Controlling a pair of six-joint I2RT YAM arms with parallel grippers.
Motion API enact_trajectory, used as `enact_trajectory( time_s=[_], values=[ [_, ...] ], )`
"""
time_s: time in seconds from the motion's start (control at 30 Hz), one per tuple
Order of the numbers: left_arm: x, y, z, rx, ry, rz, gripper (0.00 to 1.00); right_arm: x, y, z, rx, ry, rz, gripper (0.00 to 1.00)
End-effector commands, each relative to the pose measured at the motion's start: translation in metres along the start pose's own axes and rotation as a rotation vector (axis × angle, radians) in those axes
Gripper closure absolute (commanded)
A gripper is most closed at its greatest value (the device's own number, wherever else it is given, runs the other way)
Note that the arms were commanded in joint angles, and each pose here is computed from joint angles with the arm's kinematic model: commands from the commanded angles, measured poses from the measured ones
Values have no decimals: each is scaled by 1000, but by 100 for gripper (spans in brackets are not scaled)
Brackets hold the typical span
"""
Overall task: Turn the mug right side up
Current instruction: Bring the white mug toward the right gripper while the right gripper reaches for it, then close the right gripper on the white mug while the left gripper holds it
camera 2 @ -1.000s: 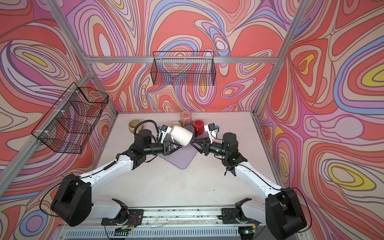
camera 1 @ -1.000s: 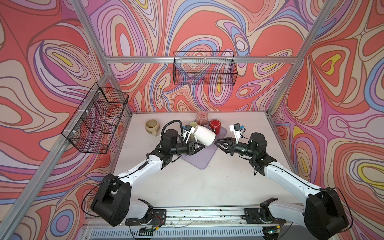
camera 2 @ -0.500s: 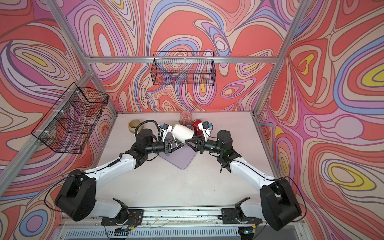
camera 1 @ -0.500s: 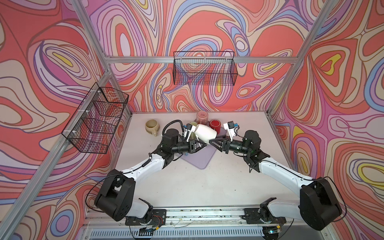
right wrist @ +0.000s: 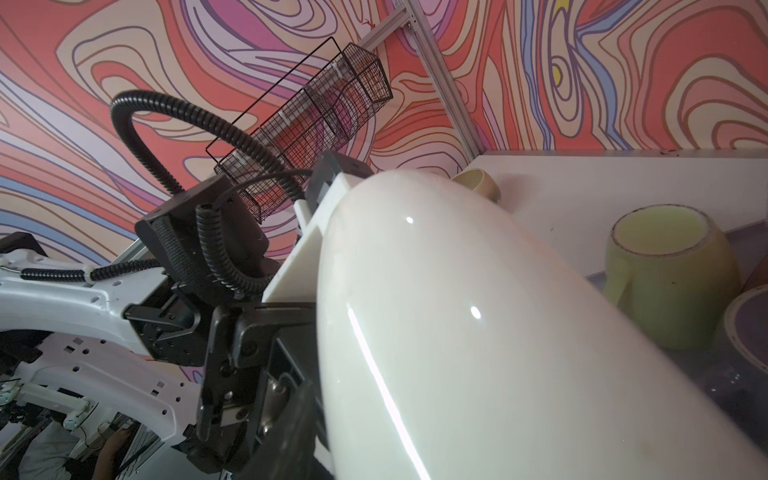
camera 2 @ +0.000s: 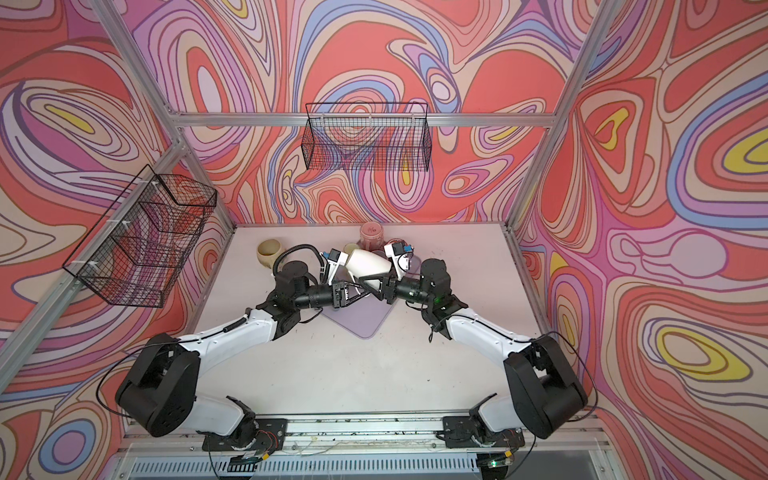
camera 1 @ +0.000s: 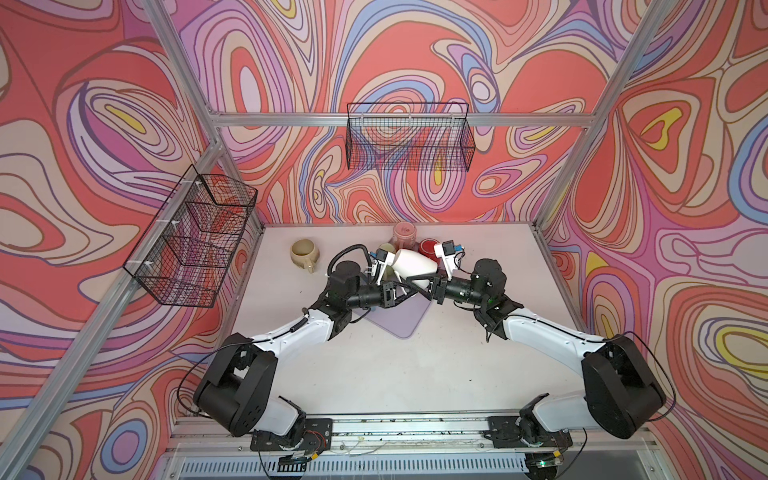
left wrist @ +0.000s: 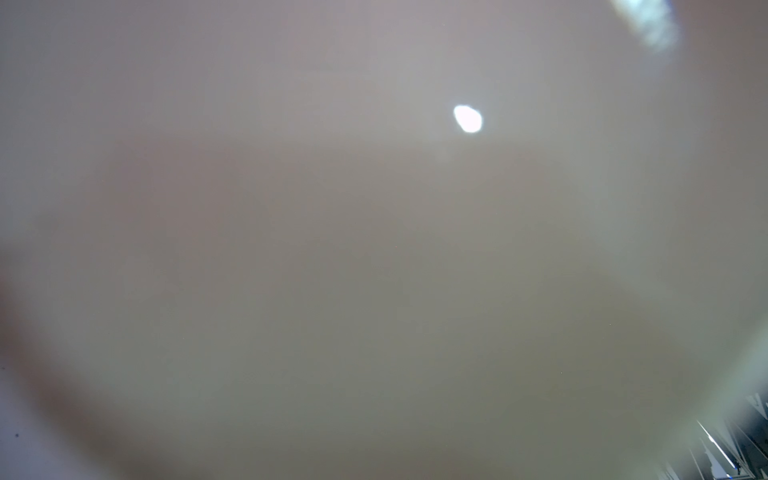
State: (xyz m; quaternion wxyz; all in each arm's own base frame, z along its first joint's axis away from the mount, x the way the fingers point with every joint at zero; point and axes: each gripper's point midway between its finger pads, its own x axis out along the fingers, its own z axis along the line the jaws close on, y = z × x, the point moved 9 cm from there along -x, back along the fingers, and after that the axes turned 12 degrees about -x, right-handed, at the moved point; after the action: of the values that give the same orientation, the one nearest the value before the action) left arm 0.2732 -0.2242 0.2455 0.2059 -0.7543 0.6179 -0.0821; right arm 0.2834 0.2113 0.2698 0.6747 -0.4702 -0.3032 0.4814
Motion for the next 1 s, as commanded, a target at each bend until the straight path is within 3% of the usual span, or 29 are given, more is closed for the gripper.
enact_trajectory(
  time_s=[0.0, 0.4, 0.7, 0.97],
  values=[
    [0, -7, -11, 70, 65, -43, 100, 2, -15, 4, -43, 1, -57, 57],
    [3, -5, 1, 33, 64, -50, 99, 1, -17, 2, -19, 37, -67, 80],
    [3, -4, 8, 14, 42, -52, 77, 4, -19, -1, -9, 52, -69, 100],
    [2, -4, 12, -2, 32, -53, 68, 6, -17, -6, 6, 80, -59, 100]
  ],
)
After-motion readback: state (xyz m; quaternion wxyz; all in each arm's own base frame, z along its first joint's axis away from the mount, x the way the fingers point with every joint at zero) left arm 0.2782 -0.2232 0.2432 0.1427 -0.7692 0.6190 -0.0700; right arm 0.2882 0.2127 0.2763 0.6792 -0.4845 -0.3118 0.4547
